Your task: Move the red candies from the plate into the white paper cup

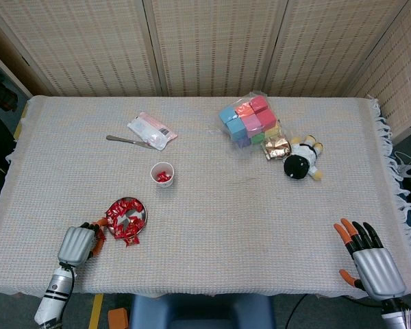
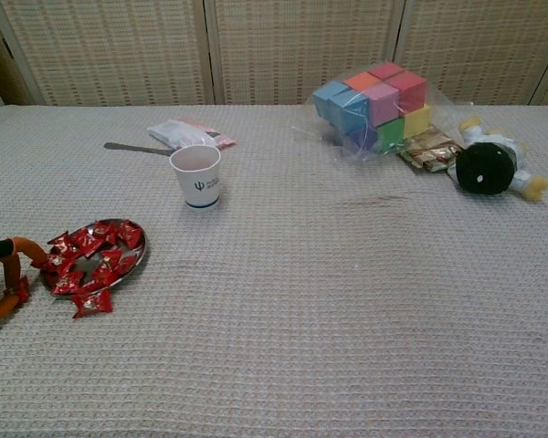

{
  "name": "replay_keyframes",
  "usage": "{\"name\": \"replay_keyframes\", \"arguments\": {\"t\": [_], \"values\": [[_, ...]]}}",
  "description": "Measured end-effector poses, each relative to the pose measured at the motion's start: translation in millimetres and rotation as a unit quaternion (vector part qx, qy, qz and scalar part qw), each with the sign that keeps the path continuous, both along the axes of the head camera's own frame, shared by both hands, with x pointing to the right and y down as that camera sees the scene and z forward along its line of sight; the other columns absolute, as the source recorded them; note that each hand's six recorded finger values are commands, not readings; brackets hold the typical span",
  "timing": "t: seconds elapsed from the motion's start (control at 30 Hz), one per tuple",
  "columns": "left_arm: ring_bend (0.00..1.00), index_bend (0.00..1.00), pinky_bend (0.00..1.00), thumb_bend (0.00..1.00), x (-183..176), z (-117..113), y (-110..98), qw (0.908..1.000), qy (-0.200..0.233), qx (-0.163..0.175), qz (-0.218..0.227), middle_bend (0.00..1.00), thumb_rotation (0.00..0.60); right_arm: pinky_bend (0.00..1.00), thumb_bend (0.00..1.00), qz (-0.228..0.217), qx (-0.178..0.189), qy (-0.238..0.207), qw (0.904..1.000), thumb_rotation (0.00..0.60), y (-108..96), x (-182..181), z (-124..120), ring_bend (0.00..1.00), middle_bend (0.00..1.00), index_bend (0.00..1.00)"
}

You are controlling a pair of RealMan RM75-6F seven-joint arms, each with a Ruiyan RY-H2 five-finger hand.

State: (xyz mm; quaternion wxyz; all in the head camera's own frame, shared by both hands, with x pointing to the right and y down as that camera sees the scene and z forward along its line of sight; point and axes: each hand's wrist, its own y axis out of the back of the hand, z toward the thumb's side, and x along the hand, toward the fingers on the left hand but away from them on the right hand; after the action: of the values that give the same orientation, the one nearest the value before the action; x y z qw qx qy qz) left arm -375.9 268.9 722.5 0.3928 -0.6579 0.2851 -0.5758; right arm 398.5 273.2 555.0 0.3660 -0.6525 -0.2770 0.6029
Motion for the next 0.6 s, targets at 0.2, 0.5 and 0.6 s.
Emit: {"name": "replay_keyframes", "arguments": {"t": [0.2,0.5,0.6], "values": [[0.46,0.3,0.96,0.41,1,-6,5,0.9999,0.003,0.007,0.008,0.48,0.6,0.0,0.11,-0.001,-0.001,0.0,1.0,0.6,0,0,1,0.0,0.0,0.0],[0.46,0.34,0.96,0.41,3,-8,13,0.9997,-0.007,0.002,0.021,0.48,0.6,0.0,0.11,-0.001,0.002,-0.003,1.0,0.6,1,0,-2,0.0,0.0,0.0],[0.46,0.34,0.96,0.41,4,-10,15,0.9996,-0.01,0.008,0.027,0.48,0.6,0.0,0.11,-0.002,0.001,-0.003,1.0,0.6,1,0,-2,0.0,0.0,0.0]]}}
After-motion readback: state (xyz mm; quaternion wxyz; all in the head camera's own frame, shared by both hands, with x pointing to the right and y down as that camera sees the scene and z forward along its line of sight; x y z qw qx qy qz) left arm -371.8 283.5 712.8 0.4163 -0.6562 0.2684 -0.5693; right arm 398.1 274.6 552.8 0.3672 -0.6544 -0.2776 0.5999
